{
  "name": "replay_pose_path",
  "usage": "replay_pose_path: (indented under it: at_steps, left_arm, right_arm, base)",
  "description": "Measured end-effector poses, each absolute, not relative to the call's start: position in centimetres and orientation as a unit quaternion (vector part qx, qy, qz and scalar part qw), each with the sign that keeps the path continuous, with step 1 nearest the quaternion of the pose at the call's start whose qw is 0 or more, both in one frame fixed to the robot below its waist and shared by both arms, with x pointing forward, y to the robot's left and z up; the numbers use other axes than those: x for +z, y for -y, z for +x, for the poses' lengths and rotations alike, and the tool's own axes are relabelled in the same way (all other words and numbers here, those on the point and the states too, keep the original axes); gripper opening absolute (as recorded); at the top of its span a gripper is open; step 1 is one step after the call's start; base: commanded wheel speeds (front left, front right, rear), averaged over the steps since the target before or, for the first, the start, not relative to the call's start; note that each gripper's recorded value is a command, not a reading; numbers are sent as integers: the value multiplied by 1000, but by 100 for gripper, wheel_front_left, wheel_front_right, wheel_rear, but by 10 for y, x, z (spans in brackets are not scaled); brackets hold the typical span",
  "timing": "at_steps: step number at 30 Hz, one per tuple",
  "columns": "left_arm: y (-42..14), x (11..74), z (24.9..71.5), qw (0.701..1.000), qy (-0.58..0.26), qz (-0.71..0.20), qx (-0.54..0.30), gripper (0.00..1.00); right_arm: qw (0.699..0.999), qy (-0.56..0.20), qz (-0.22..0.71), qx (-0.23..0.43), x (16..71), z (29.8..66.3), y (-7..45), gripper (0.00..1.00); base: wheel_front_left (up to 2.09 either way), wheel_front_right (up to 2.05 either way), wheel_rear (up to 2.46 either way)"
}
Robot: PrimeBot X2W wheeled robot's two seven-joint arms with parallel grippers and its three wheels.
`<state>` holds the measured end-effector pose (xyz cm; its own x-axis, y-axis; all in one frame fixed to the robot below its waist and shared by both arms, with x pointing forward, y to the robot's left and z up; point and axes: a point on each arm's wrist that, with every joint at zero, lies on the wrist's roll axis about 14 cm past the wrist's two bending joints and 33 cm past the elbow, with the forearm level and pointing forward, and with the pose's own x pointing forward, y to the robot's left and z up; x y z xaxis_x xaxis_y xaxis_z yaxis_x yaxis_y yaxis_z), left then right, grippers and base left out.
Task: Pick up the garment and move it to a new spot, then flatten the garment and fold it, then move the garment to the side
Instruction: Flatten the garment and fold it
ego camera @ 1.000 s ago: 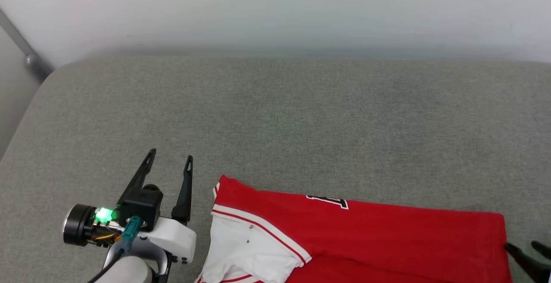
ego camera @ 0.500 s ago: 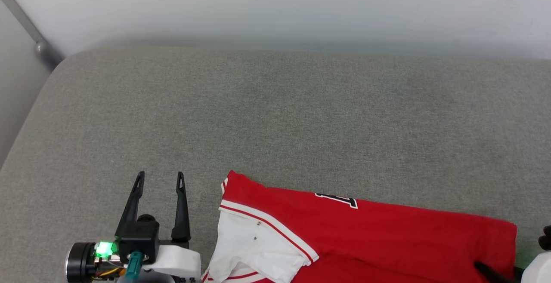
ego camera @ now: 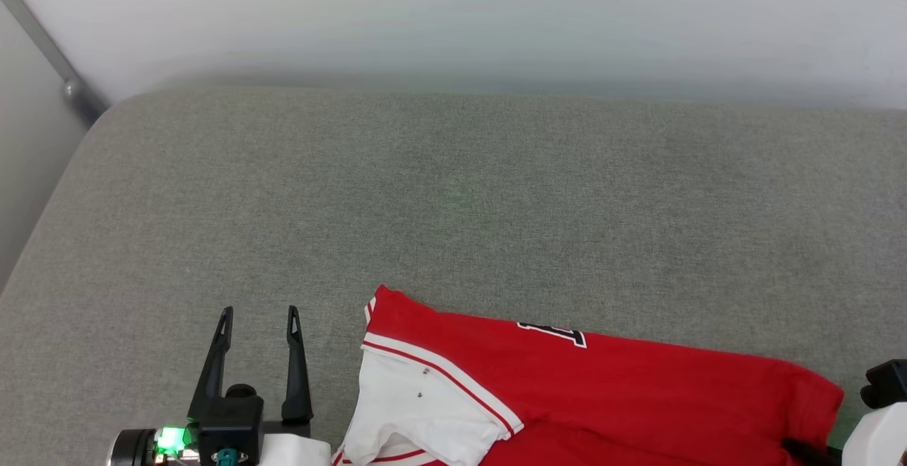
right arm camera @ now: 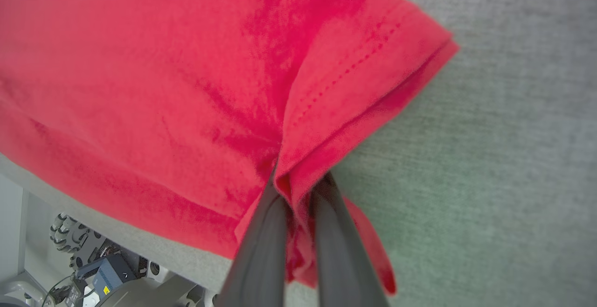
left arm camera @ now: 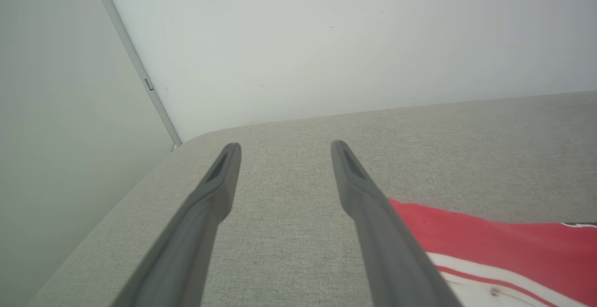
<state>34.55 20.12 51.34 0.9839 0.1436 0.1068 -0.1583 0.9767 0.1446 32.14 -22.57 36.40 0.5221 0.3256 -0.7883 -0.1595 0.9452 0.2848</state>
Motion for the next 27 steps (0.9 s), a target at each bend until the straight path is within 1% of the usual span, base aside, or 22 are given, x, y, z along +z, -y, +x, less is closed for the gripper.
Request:
replay_pose_path:
  at_steps: [5,12,16,20,24,27]
  left_arm:
    - [-201,516,342,992,53,84,72,100]
    - [-198,517,337,992,58,84,67,100]
    - [-196,516,336,993,57,84,63,100]
    - [-192,516,337,993,57,84,55,100]
    - [-189,515,336,994,56,81,51,100]
    - [-186,513,334,994,53,81,46,100]
  right_arm:
    - [878,-454,87,127,374,327,237,0]
    - [897,-432,64,74,397,336,288,0]
    - [897,-437,53,32,404,331,324,0]
    - [890,-455,23,-2,407,320,356,0]
    - [893,-450,1,20,413,322,347,0]
    - [900,-432,-15,62,422,330,322,0]
  base:
    - [0,0,0]
    - [0,0,0]
    - [0,0,0]
    - [0,0,0]
    - [0,0,0]
    - [0,0,0]
